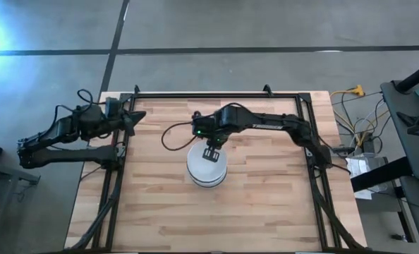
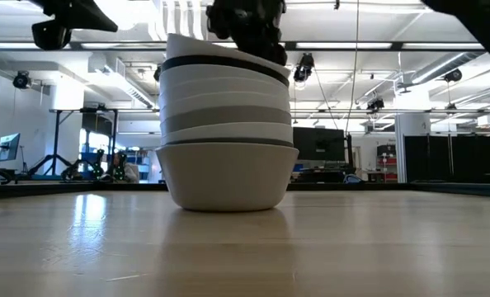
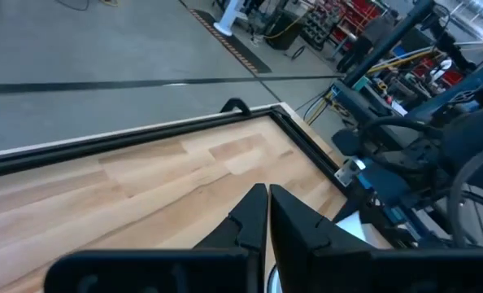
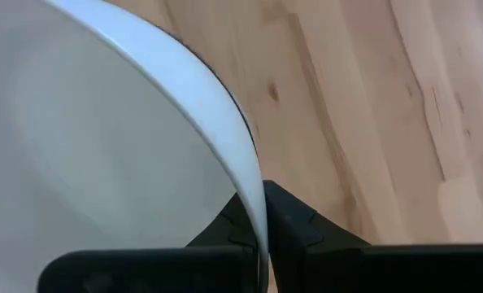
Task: Nest bowls inside each other
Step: Stack the white bowl on top of the other white bowl
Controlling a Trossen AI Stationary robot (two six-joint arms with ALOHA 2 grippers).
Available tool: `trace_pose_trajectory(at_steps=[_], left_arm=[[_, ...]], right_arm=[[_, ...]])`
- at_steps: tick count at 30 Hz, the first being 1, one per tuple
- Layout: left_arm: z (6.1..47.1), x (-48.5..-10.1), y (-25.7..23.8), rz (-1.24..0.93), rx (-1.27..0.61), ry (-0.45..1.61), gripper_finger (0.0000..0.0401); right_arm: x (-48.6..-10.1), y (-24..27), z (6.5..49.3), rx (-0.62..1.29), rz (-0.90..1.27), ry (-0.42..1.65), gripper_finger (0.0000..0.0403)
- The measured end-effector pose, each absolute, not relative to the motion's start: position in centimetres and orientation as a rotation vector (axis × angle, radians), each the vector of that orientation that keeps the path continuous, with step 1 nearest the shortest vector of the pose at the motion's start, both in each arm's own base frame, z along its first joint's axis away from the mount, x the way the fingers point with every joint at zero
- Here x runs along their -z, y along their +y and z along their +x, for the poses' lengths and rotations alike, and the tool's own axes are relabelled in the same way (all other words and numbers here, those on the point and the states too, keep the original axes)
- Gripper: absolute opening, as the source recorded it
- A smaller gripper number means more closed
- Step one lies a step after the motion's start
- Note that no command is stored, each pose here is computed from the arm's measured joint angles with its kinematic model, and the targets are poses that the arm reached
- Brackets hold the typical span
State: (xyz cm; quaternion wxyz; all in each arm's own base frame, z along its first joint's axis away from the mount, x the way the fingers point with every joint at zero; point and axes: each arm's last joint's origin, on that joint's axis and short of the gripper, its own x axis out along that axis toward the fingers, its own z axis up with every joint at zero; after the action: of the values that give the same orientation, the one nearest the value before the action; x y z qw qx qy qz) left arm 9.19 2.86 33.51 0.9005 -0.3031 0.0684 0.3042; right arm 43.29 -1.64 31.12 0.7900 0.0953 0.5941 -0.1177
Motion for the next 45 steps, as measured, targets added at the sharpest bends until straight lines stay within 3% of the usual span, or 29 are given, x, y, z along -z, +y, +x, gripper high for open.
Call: trace_pose_trajectory(at_steps=[5, 10, 16, 21, 26, 33, 38, 45], left_arm=[[8.9, -33.6, 2.8, -0.628, -0.627, 0.133, 0.0000], [8.6, -33.7, 2.7, -0.630, -0.622, 0.117, 0.0000], [8.5, -33.7, 2.7, -0.630, -0.621, 0.114, 0.0000], [8.6, -33.5, 2.7, -0.630, -0.623, 0.123, 0.0000], [8.9, -32.9, 2.8, -0.628, -0.628, 0.146, 0.0000], [9.1, -32.6, 2.8, -0.629, -0.619, 0.163, 0.0000], [9.0, -32.6, 2.8, -0.630, -0.618, 0.161, 0.0000], [9.0, -32.6, 2.7, -0.634, -0.607, 0.164, 0.0000]], right_arm=[[-31.4, -1.5, 44.3, 0.215, 0.192, 1.257, 0.0022], [-31.5, -1.4, 44.1, 0.193, 0.209, 1.264, 0.0064], [-33.8, -1.4, 42.9, 0.190, 0.210, 1.203, 0.0125], [-35.8, -1.0, 42.3, 0.175, 0.207, 1.109, 0.0146], [-36.8, -0.3, 42.1, 0.039, 0.188, 1.059, 0.0123], [-34.9, 0.1, 43.1, 0.003, 0.100, 1.115, 0.0020], [-32.9, 0.7, 44.1, 0.098, -0.068, 1.166, 0.0009], [-29.3, 0.8, 45.4, 0.092, -0.103, 1.289, 0.0009]])
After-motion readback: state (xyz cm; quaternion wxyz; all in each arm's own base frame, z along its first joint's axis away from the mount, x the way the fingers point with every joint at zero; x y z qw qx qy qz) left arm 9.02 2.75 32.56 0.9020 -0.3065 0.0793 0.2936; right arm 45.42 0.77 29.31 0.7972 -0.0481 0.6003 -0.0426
